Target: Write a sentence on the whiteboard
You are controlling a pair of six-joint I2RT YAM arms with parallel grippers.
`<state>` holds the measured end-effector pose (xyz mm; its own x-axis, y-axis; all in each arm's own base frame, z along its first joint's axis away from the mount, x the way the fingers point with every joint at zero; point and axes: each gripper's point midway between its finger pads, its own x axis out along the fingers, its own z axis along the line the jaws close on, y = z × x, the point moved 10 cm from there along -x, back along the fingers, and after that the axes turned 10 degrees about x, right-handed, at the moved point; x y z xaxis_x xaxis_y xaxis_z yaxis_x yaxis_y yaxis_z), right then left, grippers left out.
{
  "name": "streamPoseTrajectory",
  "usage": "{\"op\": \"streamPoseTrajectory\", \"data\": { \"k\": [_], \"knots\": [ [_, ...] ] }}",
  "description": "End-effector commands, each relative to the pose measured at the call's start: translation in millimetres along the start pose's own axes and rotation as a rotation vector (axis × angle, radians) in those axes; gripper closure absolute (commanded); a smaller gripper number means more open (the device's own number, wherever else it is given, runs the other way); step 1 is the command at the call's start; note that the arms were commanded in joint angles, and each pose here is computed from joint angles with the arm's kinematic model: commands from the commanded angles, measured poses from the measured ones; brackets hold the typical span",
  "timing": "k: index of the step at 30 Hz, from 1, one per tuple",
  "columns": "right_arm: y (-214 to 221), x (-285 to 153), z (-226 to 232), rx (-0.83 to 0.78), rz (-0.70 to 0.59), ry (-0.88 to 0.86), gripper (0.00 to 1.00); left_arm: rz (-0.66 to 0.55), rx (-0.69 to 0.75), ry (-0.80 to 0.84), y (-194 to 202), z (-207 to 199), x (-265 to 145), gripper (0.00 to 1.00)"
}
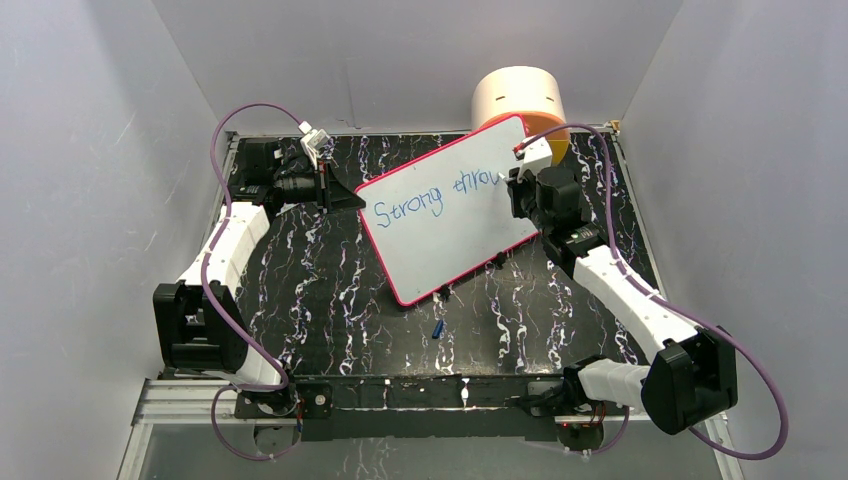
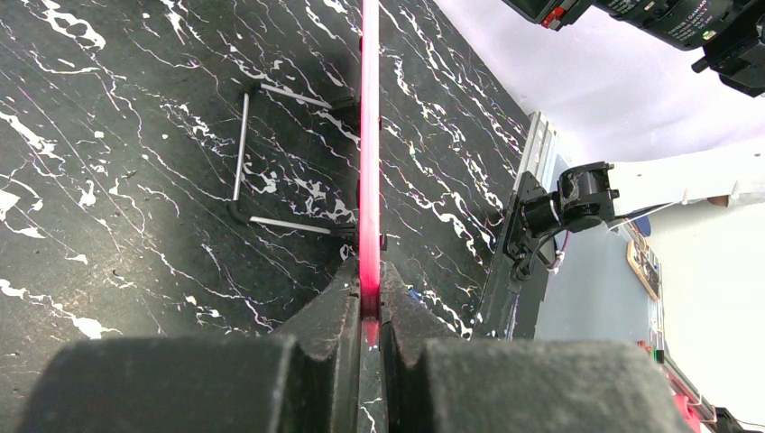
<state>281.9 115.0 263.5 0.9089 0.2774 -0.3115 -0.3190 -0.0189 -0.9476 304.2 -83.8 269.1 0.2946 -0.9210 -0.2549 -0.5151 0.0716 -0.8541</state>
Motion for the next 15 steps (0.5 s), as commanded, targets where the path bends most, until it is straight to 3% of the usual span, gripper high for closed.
{"op": "streamPoseTrajectory", "data": {
  "k": [1, 15],
  "knots": [
    [-30.5, 0.6, 1.2, 0.005, -0.118, -0.009, 1.0, -0.017, 0.023, 0.035, -2.7, -12.4, -7.4, 1.0],
    [-37.2, 3.2, 1.9, 0.009, -0.138, -0.013, 1.0, -0.018, 0.023, 0.037, -2.9, -12.8, -7.5, 1.0]
  ]
}}
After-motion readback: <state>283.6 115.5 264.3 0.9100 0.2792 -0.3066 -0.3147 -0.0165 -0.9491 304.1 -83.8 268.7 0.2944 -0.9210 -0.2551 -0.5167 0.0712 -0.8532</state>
